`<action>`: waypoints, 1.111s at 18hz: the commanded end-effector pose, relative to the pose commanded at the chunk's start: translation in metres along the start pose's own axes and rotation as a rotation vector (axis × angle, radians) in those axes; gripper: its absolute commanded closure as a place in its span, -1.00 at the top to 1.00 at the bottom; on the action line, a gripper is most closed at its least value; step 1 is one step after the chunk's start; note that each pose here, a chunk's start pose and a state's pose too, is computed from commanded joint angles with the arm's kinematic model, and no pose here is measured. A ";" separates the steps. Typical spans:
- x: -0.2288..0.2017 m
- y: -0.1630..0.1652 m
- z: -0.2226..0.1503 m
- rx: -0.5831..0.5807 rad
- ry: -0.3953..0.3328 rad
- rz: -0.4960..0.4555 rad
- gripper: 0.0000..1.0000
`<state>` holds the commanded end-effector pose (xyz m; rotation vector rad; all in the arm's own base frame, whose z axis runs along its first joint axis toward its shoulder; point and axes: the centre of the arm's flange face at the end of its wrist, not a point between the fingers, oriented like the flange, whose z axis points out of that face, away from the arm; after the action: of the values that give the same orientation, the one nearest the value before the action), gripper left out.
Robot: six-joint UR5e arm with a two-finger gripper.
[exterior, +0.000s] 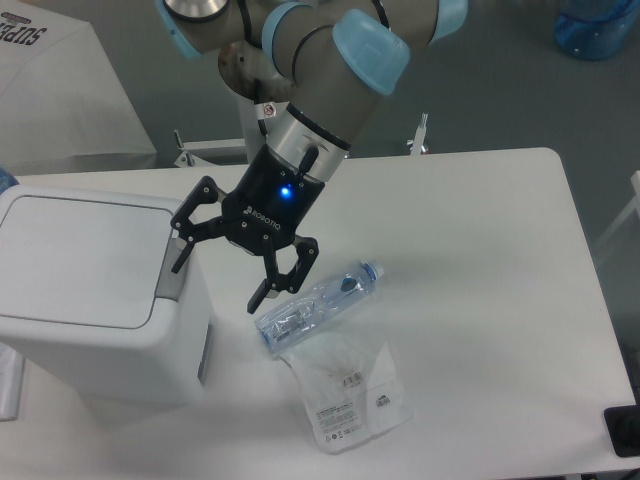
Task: Open the trash can
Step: 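Push the gripper fingers against the lid to flip it open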
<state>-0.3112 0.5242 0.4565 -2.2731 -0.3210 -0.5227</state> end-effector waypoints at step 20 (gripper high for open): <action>-0.005 0.020 0.011 -0.026 0.008 -0.028 1.00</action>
<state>-0.3053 0.5190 0.4346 -2.2936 -0.3441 -0.5535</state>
